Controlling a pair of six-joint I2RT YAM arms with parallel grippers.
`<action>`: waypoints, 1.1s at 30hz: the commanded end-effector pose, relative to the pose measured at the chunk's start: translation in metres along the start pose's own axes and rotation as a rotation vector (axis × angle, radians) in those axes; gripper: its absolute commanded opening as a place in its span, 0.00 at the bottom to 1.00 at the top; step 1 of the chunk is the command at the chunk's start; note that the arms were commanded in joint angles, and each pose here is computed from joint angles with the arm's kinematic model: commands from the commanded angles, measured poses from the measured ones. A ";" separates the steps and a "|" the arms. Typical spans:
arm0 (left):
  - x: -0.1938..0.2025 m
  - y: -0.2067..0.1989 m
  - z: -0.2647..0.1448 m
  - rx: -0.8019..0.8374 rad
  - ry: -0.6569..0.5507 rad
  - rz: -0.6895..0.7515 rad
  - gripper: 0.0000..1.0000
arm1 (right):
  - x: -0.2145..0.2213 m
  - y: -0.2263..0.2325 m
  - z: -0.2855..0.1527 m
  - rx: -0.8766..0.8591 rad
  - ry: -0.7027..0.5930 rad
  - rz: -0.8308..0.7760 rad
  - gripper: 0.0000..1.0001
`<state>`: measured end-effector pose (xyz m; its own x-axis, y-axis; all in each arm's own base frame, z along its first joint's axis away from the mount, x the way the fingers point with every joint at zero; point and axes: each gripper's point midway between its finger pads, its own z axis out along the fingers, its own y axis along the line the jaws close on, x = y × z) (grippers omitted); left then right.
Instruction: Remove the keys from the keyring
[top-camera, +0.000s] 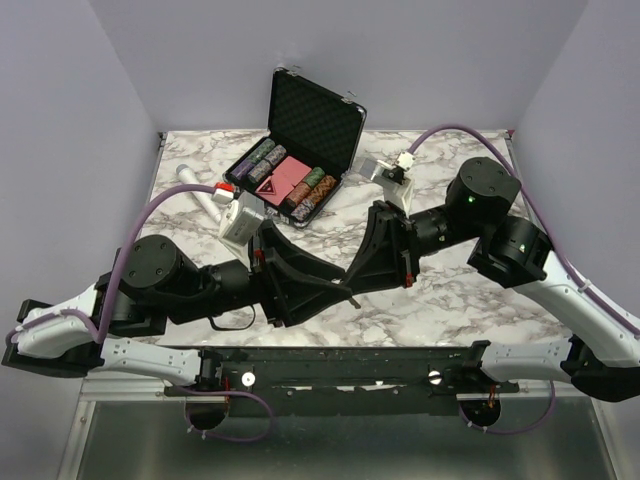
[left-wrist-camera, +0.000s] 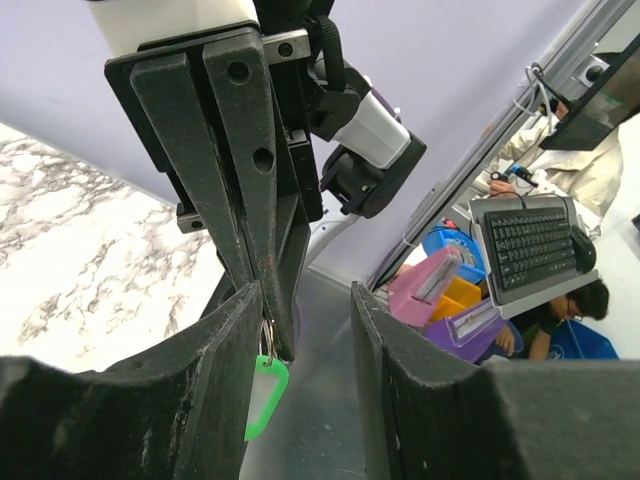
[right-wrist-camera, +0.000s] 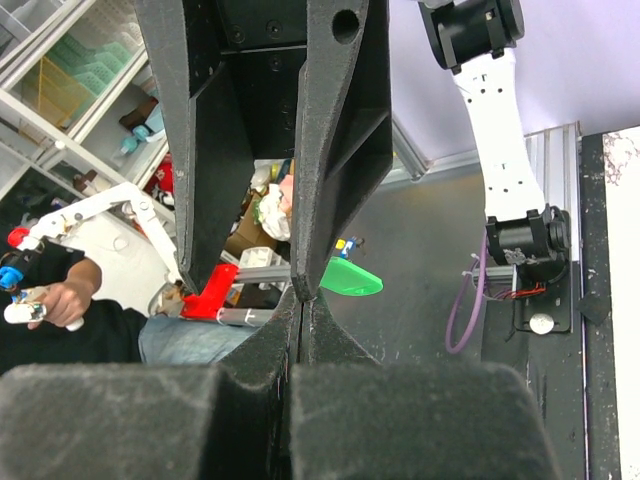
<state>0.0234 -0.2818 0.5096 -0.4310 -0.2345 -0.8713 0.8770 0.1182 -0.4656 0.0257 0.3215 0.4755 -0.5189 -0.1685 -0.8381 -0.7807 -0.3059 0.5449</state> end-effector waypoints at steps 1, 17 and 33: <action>-0.002 0.014 -0.005 -0.090 -0.012 0.039 0.49 | -0.014 0.012 -0.004 -0.004 -0.048 -0.046 0.01; -0.006 0.019 -0.009 -0.133 -0.025 0.054 0.24 | -0.018 0.020 -0.007 -0.015 -0.062 -0.056 0.01; 0.016 -0.002 -0.001 -0.027 0.095 0.068 0.00 | -0.020 0.020 -0.004 -0.020 0.002 -0.061 0.01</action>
<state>0.0301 -0.2789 0.5107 -0.3913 -0.2262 -0.8920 0.8763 0.2046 -0.4362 0.0258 0.3198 0.4928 -0.5058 -0.1462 -0.8502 -0.7930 -0.3092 0.5250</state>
